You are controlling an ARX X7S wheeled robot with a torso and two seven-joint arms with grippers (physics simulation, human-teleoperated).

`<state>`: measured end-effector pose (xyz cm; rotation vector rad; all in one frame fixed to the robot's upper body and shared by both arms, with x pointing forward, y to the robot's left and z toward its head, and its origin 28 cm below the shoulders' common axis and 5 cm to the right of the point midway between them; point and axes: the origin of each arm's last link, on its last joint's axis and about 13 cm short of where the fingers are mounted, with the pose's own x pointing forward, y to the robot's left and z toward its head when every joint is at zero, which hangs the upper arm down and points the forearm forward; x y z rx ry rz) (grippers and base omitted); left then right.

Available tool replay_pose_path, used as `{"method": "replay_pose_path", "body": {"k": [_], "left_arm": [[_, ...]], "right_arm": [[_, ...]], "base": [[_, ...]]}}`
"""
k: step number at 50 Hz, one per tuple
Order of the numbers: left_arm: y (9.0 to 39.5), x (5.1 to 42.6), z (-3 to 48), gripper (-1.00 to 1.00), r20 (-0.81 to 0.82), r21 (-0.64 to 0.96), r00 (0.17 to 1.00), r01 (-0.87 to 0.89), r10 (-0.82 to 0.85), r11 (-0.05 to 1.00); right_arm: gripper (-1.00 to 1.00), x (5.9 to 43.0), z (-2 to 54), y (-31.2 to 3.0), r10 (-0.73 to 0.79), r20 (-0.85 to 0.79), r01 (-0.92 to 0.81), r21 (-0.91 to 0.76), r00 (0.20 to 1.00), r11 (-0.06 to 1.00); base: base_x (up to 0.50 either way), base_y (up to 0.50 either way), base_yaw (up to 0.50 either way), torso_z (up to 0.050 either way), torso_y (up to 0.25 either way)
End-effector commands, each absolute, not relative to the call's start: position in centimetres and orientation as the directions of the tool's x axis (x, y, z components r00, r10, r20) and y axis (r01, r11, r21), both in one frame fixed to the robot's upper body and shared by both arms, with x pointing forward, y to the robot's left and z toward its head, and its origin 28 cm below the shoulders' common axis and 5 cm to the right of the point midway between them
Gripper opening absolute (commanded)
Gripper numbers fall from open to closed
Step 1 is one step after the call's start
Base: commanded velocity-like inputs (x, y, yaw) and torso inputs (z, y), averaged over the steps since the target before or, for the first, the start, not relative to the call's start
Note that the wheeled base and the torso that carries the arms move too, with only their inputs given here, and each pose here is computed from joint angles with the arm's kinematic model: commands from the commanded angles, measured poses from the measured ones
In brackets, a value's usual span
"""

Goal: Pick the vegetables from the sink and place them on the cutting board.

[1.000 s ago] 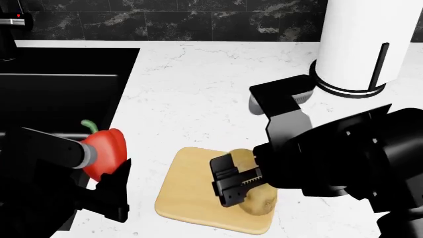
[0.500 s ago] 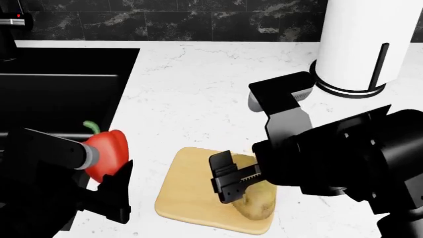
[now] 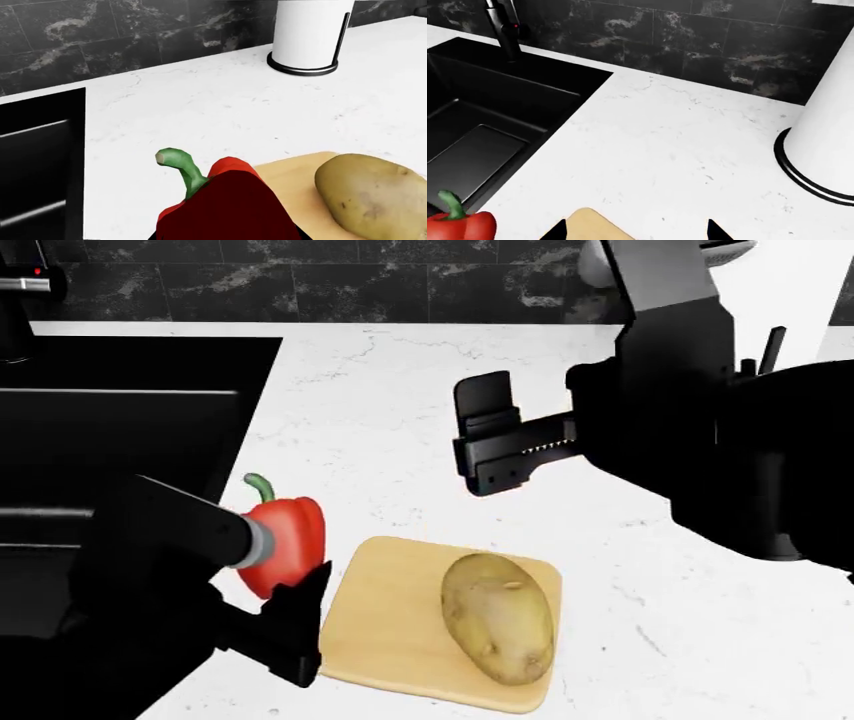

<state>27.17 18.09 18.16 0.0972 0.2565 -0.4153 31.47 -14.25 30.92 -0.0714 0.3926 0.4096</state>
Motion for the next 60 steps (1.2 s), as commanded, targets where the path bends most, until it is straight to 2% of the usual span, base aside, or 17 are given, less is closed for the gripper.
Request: {"method": "replay_pose_path", "body": {"k": [1, 19, 35, 59, 60], "left_arm": [[16.1, 29.0, 18.1, -1.0, -0.302, 0.043, 0.838, 0.489, -0.455, 0.871], [15.3, 32.4, 17.2, -1.0, -0.364, 0.058, 0.822, 0.489, -0.438, 0.87], [14.6, 31.0, 15.9, -1.0, -0.406, 0.046, 0.776, 0.544, -0.482, 0.838], [14.0, 31.2, 14.9, -1.0, -0.441, 0.044, 0.752, 0.564, -0.49, 0.825], [14.0, 31.2, 15.0, 1.0, -0.436, 0.043, 0.756, 0.56, -0.488, 0.828]], "right_arm": [[1.0, 29.5, 32.2, -15.0, 0.316, -0.278, -0.331, -0.005, 0.907, 0.944], [1.0, 28.9, 32.2, -15.5, 0.301, -0.265, -0.315, -0.01, 0.916, 0.949], [1.0, 28.8, 32.0, -15.7, 0.296, -0.279, -0.31, -0.008, 0.914, 0.951], [1.0, 29.0, 31.1, -15.6, 0.307, -0.304, -0.32, 0.007, 0.902, 0.948], [1.0, 29.0, 31.1, -15.6, 0.306, -0.305, -0.319, 0.008, 0.902, 0.948]], "base": [[0.0, 0.0, 0.0, 0.0, 0.0], [0.0, 0.0, 0.0, 0.0, 0.0], [0.0, 0.0, 0.0, 0.0, 0.001], [0.0, 0.0, 0.0, 0.0, 0.0], [0.0, 0.0, 0.0, 0.0, 0.0]]}}
